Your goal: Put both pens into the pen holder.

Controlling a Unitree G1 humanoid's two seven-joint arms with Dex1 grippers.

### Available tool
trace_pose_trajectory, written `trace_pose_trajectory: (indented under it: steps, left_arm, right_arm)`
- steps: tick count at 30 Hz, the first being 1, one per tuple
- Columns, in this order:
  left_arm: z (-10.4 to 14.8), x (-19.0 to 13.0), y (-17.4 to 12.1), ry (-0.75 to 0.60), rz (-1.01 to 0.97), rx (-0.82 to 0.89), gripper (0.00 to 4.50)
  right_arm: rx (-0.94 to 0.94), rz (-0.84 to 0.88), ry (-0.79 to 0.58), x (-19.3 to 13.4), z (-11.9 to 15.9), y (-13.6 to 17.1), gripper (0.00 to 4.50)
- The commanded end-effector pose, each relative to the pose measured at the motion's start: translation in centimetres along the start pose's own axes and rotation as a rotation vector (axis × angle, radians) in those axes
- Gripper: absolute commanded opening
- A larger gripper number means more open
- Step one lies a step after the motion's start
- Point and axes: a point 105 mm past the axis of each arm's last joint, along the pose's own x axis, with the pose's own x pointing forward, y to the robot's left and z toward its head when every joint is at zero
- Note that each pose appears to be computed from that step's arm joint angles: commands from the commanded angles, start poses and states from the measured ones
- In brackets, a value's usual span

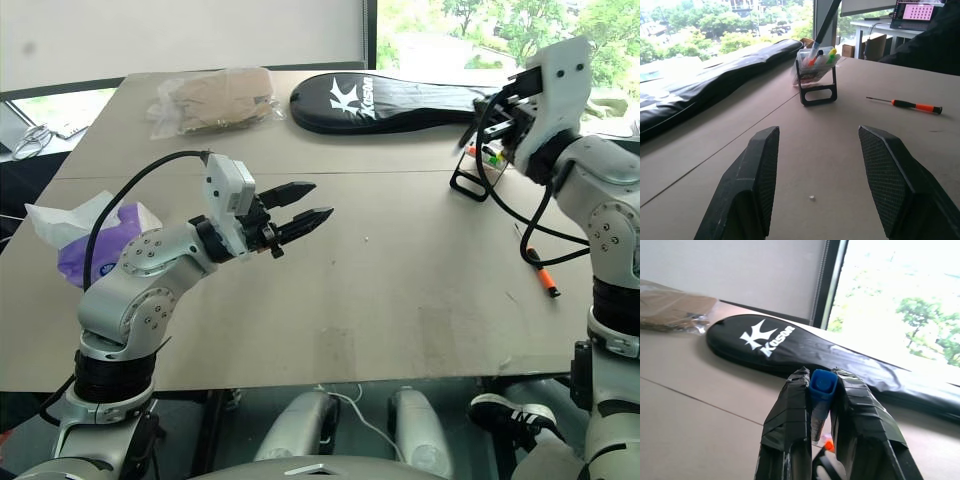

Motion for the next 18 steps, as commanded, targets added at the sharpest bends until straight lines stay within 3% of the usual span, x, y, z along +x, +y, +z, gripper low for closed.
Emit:
trace_pose_trajectory:
  steps: [1,11,18]
  left_arm:
    - [1.0,0.3,0.1,-0.034,0.002,0.049,2.57]
    - [0.8,0.2,0.0,-0.031,0.003,0.069,2.57]
    - [0.7,-0.2,0.0,-0.027,0.019,0.07,2.57]
  right_arm:
    - [-0.07,-0.055,-0.075,0.3,1.5,-0.2,0.09]
    - [-0.126,-0.107,-0.057,1.8,0.0,-0.5,0.09]
    - [-0.066,-0.098,-0.104,1.6,0.9,-0.5,0.09]
